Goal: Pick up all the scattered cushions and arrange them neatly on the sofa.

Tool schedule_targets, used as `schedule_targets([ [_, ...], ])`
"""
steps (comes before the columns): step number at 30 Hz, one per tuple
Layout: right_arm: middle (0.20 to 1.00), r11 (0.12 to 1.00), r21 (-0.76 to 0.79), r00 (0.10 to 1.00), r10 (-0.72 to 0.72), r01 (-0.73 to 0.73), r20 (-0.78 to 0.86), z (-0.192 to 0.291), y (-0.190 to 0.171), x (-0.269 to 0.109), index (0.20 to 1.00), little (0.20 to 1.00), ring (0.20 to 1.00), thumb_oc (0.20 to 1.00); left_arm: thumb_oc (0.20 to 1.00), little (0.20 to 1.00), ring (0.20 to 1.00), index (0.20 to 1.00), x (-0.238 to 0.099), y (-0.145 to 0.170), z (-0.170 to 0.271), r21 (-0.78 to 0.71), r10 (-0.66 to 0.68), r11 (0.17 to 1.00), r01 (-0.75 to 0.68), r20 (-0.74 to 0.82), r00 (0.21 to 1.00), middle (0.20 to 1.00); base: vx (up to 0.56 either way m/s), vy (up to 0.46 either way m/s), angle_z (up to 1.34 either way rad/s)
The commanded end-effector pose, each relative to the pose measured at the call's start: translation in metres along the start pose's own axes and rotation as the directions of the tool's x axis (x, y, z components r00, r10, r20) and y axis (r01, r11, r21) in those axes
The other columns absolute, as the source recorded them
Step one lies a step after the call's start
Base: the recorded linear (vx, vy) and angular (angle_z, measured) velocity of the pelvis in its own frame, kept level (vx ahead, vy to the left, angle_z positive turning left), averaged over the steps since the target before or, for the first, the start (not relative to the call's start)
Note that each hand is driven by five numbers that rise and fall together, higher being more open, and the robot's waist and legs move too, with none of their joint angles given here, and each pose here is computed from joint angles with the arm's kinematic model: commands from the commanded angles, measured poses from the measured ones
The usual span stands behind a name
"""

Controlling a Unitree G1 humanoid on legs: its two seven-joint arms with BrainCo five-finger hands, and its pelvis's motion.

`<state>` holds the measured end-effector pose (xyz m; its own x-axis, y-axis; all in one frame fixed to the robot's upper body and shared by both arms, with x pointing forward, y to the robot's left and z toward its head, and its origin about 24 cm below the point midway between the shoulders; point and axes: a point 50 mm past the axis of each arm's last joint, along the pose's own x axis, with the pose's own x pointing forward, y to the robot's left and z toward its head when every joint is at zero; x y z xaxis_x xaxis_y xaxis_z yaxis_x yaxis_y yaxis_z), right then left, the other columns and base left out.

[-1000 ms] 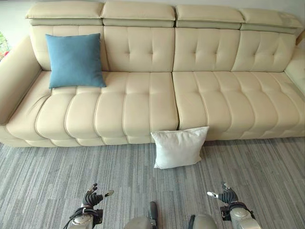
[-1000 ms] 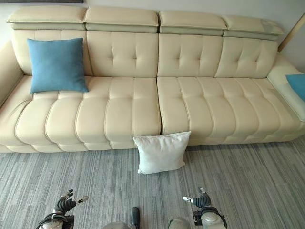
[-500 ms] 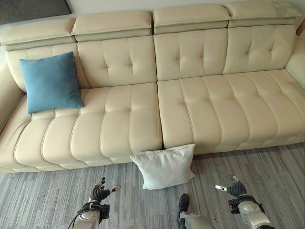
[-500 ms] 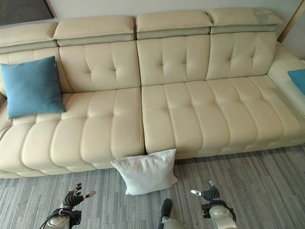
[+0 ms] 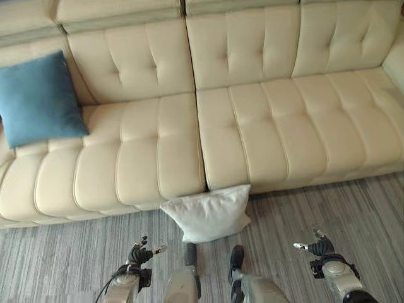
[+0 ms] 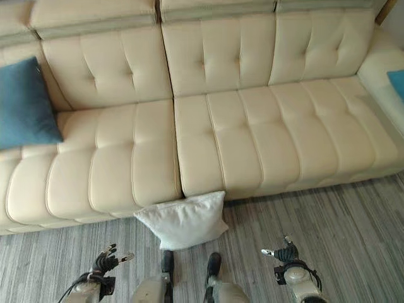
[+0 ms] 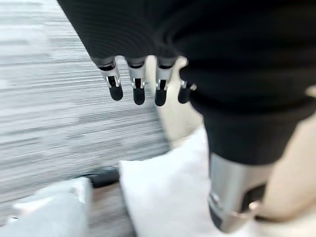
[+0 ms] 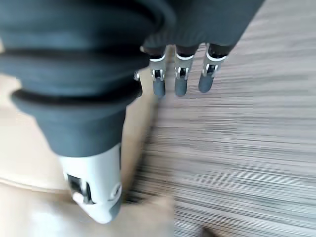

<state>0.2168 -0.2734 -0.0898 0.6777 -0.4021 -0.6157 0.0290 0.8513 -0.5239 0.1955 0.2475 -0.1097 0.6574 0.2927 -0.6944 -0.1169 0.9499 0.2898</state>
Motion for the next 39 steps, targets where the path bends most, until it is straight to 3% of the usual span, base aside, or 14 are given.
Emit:
schedule_targets([
  [1,1.0,0.998,0.065,0.999,-0.024,0.022,0.031,0.017,0.002,0.003,1.0,1.0,1.0,1.0,1.0,1.0,1.0,1.0,0.001,0.022,-0.004,-0.021,0.11,0.994,-0.111,-0.014,0.994,1.0,-0.04,0.039,0.2],
  [8,1.0,0.906,0.37,0.935,-0.292,0.204,0.2,0.137,-0.066,0.015,1.0,1.0,1.0,1.0,1.0,1.0,1.0,1.0,0.016,0.074,0.097,-0.135,0.315,0.946,-0.295,0.158,0.936,1.0,-0.1,0.039,0.18],
  [13,1.0,0.827,0.518,0.862,-0.413,0.218,0.295,0.206,-0.101,-0.001,1.0,1.0,1.0,1.0,1.0,1.0,1.0,1.0,0.007,0.099,0.169,-0.243,0.399,0.91,-0.336,0.295,0.868,1.0,-0.04,0.029,0.07],
  [20,1.0,0.804,0.589,0.734,-0.451,0.086,0.507,0.296,-0.099,-0.043,1.0,1.0,1.0,1.0,1.0,1.0,1.0,1.0,-0.027,0.073,0.282,-0.337,0.367,0.921,-0.197,0.573,0.733,1.0,0.03,0.0,0.07],
  [23,1.0,0.801,0.582,0.616,-0.389,-0.141,0.685,0.35,-0.071,-0.085,1.0,1.0,1.0,1.0,1.0,1.0,1.0,1.0,-0.089,0.027,0.372,-0.256,0.243,0.966,-0.046,0.827,0.507,1.0,0.03,-0.059,0.09],
  [25,1.0,0.791,0.571,0.579,-0.365,-0.22,0.729,0.36,-0.062,-0.096,1.0,1.0,1.0,1.0,1.0,1.0,1.0,1.0,-0.108,0.012,0.388,-0.206,0.194,0.978,-0.019,0.881,0.431,1.0,0.03,-0.013,0.12],
  [27,1.0,0.733,0.507,0.458,-0.297,-0.453,0.838,0.376,-0.039,-0.127,1.0,1.0,1.0,1.0,1.0,1.0,1.0,1.0,-0.157,-0.025,0.41,-0.087,0.072,0.994,0.064,0.975,0.21,1.0,0.03,0.004,0.1],
  [28,0.667,0.704,0.477,0.402,-0.288,-0.526,0.869,0.381,-0.034,-0.139,0.667,0.667,0.667,0.667,1.0,1.0,1.0,1.0,-0.169,-0.037,0.412,-0.048,0.035,0.995,0.087,0.988,0.153,1.0,0.02,0.009,0.05],
  [29,0.561,0.704,0.477,0.403,-0.288,-0.527,0.869,0.38,-0.034,-0.138,0.561,0.561,0.561,0.561,1.0,1.0,1.0,1.0,-0.169,-0.037,0.411,-0.048,0.034,0.995,0.086,0.987,0.154,1.0,0.02,0.011,0.04],
  [30,0.235,0.631,0.431,0.324,-0.285,-0.645,0.902,0.387,-0.027,-0.156,0.235,0.235,0.235,0.235,1.0,1.0,1.0,1.0,-0.187,-0.052,0.412,-0.019,0.008,0.989,0.147,0.997,0.077,1.0,0.02,0.037,0.02],
  [31,0.2,0.598,0.409,0.29,-0.29,-0.689,0.912,0.389,-0.025,-0.165,0.2,0.2,0.2,0.2,0.545,0.545,0.545,0.545,-0.196,-0.056,0.413,-0.017,0.01,0.982,0.186,0.999,0.038,0.545,0.02,0.025,0.04],
  [32,0.2,0.578,0.37,0.239,-0.291,-0.728,0.926,0.391,-0.023,-0.175,0.2,0.2,0.2,0.2,0.278,0.278,0.278,0.278,-0.204,-0.064,0.411,0.002,-0.003,0.972,0.235,1.0,0.003,0.278,0.01,0.016,0.04],
  [33,0.2,0.566,0.354,0.22,-0.292,-0.745,0.931,0.391,-0.021,-0.178,0.2,0.2,0.2,0.2,0.2,0.2,0.2,0.2,-0.207,-0.069,0.408,0.009,-0.007,0.964,0.267,1.0,-0.008,0.2,0.0,0.0,0.0],
  [39,0.2,0.504,0.286,0.146,-0.299,-0.815,0.943,0.386,-0.012,-0.193,0.2,0.2,0.2,0.2,0.2,0.2,0.2,0.2,-0.211,-0.095,0.392,0.032,-0.04,0.884,0.466,0.999,0.007,0.2,0.0,0.003,0.01],
])
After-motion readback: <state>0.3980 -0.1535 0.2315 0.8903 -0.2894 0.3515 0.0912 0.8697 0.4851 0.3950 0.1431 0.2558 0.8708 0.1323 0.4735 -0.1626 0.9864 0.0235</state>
